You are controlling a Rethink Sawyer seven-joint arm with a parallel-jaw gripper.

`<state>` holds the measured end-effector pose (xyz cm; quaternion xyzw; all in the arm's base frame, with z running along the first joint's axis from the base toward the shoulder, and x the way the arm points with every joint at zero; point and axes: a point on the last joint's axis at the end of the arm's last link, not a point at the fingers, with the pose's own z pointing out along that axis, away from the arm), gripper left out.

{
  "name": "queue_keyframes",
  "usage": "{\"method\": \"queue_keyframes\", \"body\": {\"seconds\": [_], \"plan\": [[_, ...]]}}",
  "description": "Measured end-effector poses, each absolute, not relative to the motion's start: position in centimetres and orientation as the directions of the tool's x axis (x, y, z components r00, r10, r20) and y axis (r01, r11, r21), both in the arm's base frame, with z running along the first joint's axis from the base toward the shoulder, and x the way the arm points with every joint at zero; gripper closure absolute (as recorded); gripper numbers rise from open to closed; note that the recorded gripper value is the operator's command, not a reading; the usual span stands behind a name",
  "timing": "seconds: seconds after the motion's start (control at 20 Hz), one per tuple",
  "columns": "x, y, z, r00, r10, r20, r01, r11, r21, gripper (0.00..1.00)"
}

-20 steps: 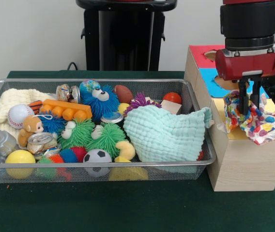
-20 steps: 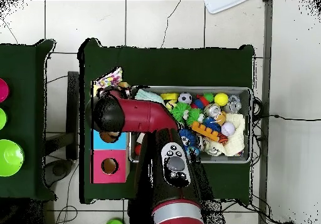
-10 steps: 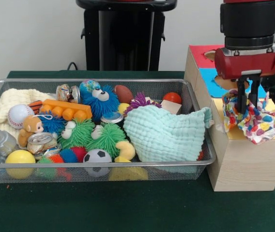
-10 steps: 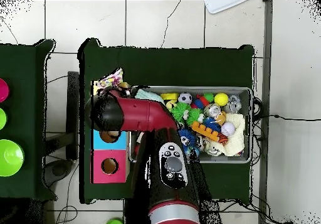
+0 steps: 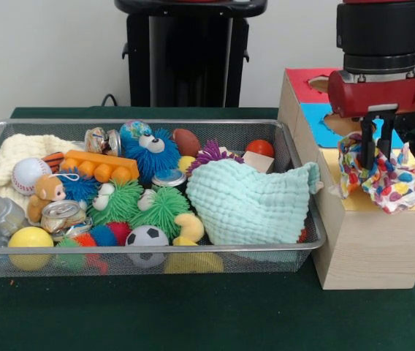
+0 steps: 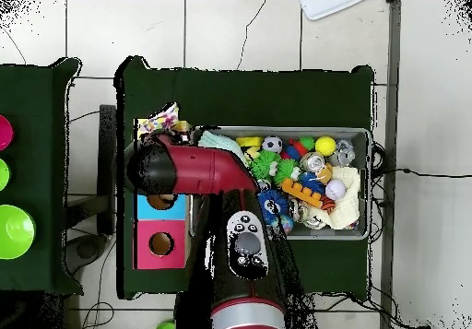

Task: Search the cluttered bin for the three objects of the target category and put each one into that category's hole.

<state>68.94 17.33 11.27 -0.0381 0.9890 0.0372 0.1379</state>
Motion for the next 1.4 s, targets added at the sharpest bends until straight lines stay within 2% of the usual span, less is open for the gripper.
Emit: {"method": "queue_keyframes", "body": {"seconds": [1.4], "plan": [[69.23, 17.77, 10.75, -0.965, -0.018, -0.261, -0.042, 0.995, 0.090, 1.00]]}}
